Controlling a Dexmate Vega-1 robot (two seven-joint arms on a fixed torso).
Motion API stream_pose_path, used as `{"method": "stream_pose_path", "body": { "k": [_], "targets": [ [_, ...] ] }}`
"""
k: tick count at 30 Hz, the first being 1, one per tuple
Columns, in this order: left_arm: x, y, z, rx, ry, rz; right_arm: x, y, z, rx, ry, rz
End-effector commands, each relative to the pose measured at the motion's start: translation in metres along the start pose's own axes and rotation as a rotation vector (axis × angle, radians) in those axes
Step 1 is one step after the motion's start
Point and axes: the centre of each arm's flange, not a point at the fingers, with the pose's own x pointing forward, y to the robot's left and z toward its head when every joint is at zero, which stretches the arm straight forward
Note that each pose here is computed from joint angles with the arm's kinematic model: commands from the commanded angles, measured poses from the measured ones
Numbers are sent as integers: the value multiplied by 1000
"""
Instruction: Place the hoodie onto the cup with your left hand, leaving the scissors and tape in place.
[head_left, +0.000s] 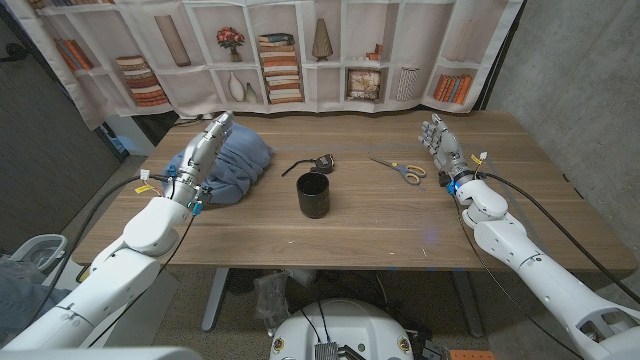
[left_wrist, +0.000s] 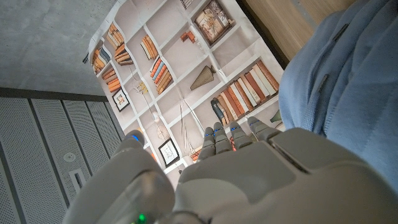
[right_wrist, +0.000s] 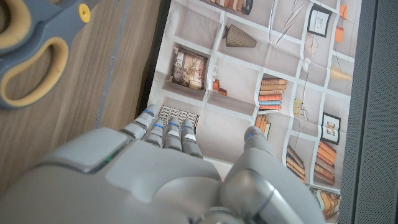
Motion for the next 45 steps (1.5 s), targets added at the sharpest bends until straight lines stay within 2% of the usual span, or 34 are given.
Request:
{"method": "stream_pose_path", "body": {
  "k": [1, 10, 15, 30, 45],
  "targets": [
    [3, 7, 2, 63, -24, 32, 4, 3, -1, 0, -1, 2],
    [6, 14, 6, 108, -43, 62, 8, 5, -5, 2, 4, 2],
    [5, 18, 4, 114, -44, 81, 10, 7, -6, 5, 7, 1],
    [-1, 26, 2, 158, -62, 153, 16, 11, -2, -3, -1, 11],
    [-3, 34, -3, 203, -46, 197, 17, 12, -3, 4, 0, 9]
  ]
}}
